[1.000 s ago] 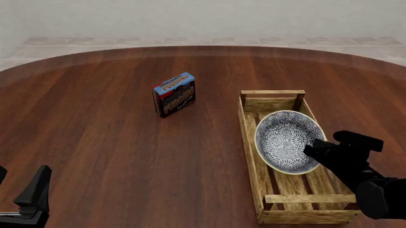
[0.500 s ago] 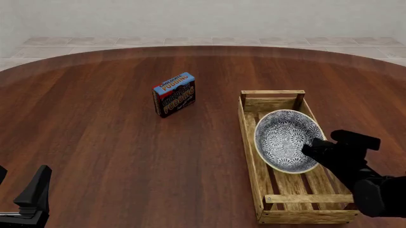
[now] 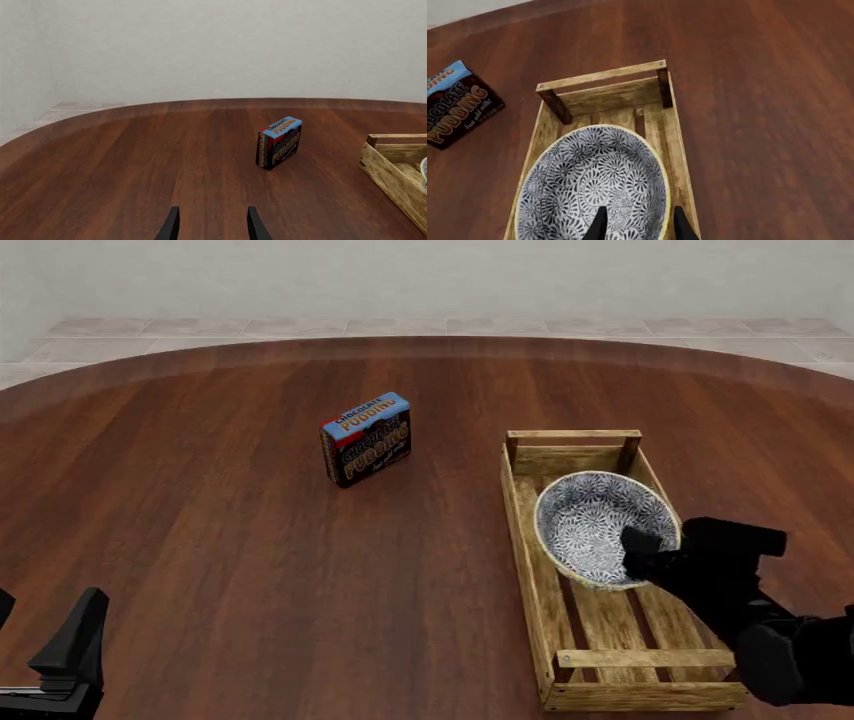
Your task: Pick up the bowl on the left and put it in the tray.
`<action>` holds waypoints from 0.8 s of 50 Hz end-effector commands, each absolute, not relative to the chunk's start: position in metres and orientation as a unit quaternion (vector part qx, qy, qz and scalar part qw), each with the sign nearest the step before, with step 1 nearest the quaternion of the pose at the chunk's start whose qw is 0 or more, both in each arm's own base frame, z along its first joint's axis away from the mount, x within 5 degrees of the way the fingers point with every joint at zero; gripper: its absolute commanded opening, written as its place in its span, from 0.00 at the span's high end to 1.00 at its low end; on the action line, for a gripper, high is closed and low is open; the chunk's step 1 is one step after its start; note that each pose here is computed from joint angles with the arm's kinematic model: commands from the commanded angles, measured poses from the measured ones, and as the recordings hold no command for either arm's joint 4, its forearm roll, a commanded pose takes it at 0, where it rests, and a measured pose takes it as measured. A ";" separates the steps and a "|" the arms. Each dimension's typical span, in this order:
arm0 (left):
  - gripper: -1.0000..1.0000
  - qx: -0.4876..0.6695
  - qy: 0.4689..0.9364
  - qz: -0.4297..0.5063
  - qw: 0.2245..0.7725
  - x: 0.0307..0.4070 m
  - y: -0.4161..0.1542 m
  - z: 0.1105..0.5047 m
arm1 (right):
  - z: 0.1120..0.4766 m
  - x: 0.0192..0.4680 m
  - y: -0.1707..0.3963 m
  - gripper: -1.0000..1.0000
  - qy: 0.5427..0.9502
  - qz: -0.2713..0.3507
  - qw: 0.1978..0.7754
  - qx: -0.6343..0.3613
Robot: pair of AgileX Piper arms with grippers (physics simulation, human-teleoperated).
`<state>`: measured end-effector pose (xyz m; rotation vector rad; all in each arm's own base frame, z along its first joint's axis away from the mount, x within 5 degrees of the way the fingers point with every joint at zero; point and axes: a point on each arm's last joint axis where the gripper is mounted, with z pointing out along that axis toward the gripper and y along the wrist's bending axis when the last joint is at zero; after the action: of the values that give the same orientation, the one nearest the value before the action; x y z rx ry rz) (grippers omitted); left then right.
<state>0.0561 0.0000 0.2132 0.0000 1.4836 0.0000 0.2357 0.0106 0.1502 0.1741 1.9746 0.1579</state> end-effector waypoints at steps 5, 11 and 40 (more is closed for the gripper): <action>0.00 0.000 0.676 0.000 0.737 0.056 0.000 0.213 | 0.147 0.229 0.019 0.00 0.840 0.074 0.536 0.046; 0.00 0.000 0.676 0.000 0.737 0.056 0.000 0.213 | 0.146 0.229 0.019 0.00 0.839 0.074 0.536 0.046; 0.00 0.000 0.676 0.000 0.737 0.056 0.000 0.213 | 0.169 0.218 0.012 0.00 0.820 0.052 0.569 0.028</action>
<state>0.0561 0.0000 0.2132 0.0000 1.4836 0.0000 0.2231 0.0138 0.1595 0.0865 1.9549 0.1385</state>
